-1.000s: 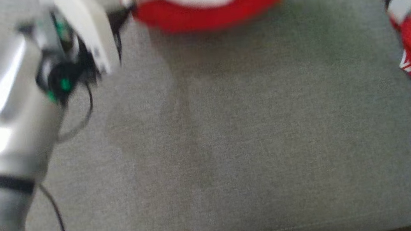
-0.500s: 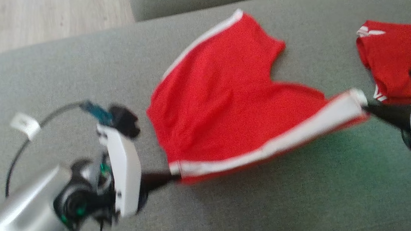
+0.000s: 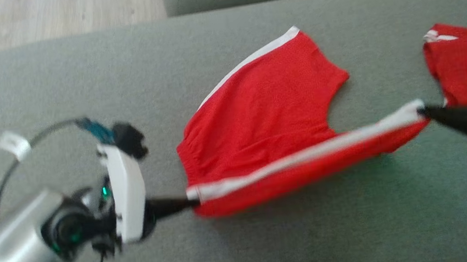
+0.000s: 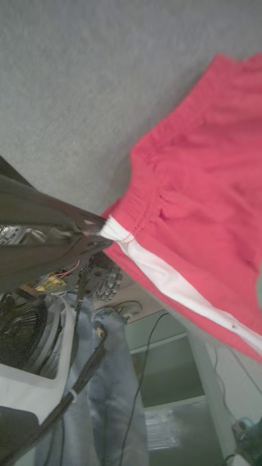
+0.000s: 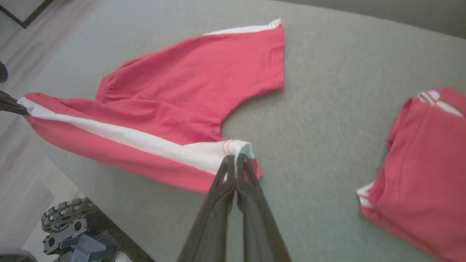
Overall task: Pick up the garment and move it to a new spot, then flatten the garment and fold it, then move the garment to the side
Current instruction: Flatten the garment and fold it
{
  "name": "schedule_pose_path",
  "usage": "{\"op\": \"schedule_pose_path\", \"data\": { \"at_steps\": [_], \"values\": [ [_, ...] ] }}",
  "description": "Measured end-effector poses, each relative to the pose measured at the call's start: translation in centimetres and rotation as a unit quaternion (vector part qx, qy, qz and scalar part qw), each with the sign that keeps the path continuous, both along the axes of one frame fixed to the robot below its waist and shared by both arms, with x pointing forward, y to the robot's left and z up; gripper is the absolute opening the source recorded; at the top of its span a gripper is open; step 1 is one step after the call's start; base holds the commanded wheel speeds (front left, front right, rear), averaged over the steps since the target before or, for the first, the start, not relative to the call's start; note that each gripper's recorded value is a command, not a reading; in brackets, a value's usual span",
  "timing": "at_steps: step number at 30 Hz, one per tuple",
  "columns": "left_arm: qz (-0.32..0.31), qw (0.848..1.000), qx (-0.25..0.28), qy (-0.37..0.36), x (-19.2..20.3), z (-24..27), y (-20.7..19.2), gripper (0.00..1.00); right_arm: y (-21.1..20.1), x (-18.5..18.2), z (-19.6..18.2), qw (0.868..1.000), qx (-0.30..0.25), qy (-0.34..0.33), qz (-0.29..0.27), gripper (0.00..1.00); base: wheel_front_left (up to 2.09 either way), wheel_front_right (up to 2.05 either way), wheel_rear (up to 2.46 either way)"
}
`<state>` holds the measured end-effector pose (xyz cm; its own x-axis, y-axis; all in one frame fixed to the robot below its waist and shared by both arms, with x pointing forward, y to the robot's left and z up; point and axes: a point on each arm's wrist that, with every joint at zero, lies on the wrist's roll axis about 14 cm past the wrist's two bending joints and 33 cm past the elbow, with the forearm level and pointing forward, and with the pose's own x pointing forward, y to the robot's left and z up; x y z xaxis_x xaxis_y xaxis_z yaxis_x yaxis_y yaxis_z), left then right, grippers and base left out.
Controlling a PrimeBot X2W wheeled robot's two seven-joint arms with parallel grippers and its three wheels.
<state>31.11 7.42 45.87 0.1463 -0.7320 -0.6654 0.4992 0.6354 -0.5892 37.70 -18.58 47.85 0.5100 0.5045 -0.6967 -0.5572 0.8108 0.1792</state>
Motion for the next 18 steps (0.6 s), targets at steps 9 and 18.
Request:
{"op": "schedule_pose_path", "data": {
  "at_steps": [9,18],
  "values": [
    [0.075,0.997,-0.017,-0.002,6.6,0.4,1.3,0.0,3.9,8.2,-0.6,1.0,0.026,-0.012,0.008,0.0,0.0,0.0,0.0],
    [0.137,0.99,-0.025,0.014,10.8,-1.5,2.8,0.0,6.7,15.6,-2.1,0.999,0.028,-0.026,0.016,0.0,0.0,0.0,0.0]
  ]
}}
